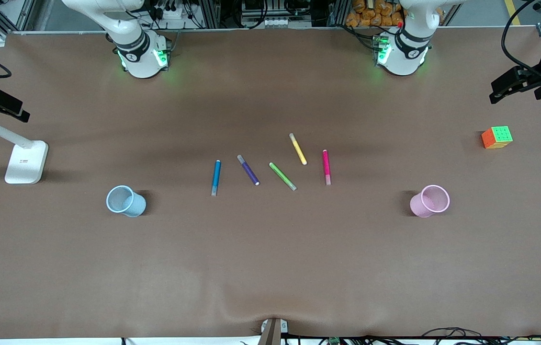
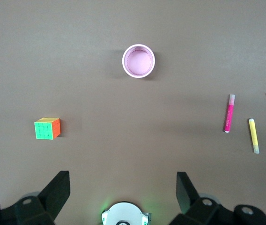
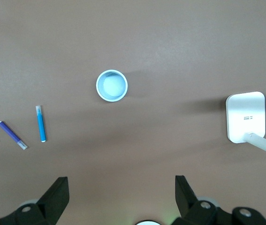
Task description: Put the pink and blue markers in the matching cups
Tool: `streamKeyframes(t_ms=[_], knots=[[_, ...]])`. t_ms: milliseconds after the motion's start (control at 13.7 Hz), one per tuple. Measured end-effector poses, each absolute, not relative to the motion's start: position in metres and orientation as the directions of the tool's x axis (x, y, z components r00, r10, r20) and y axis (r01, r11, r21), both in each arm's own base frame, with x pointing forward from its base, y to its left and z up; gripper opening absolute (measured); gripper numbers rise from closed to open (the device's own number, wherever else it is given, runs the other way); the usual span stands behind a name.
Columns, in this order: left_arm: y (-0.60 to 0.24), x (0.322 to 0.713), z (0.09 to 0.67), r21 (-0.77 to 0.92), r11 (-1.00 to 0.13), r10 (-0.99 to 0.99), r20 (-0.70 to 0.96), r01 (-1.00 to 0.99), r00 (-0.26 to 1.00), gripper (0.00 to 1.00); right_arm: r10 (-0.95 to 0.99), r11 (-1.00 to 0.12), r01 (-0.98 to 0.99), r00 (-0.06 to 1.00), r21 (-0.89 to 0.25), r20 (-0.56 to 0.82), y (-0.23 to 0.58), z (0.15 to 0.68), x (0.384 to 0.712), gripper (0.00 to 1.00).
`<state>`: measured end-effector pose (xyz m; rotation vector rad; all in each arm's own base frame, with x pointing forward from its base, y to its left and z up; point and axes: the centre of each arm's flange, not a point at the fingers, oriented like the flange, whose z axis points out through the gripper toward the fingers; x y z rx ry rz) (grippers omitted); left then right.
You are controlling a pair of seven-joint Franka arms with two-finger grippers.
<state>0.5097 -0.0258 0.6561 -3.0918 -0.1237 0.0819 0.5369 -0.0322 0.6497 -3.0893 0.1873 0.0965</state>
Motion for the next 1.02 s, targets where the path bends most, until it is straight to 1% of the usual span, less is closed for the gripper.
streamKeyframes(t_ms=[365, 584, 804, 1023], knots=[[-0.025, 0.51, 0.655, -0.046, -0.996, 0.082, -0.057, 0.08, 0.995, 1.0, -0.123, -0.991, -0.126, 0.99, -0.041, -0.066, -0.034, 0.65, 0.537, 1.0], [-0.025, 0.52, 0.647, -0.033, -0.996, 0.08, -0.073, 0.078, 0.994, 1.0, -0.125, -0.991, -0.129, 0.989, -0.041, -0.074, -0.036, 0.649, 0.536, 1.0], [-0.028, 0.537, 0.618, -0.022, -0.998, 0.067, -0.129, 0.065, 0.989, 1.0, -0.12, -0.992, -0.123, 0.99, -0.04, -0.081, -0.032, 0.648, 0.535, 1.0], [-0.051, 0.556, 0.573, 0.004, -1.0, 0.021, -0.214, 0.022, 0.977, 1.0, -0.118, -0.992, -0.122, 0.99, -0.04, -0.083, -0.032, 0.648, 0.535, 1.0]])
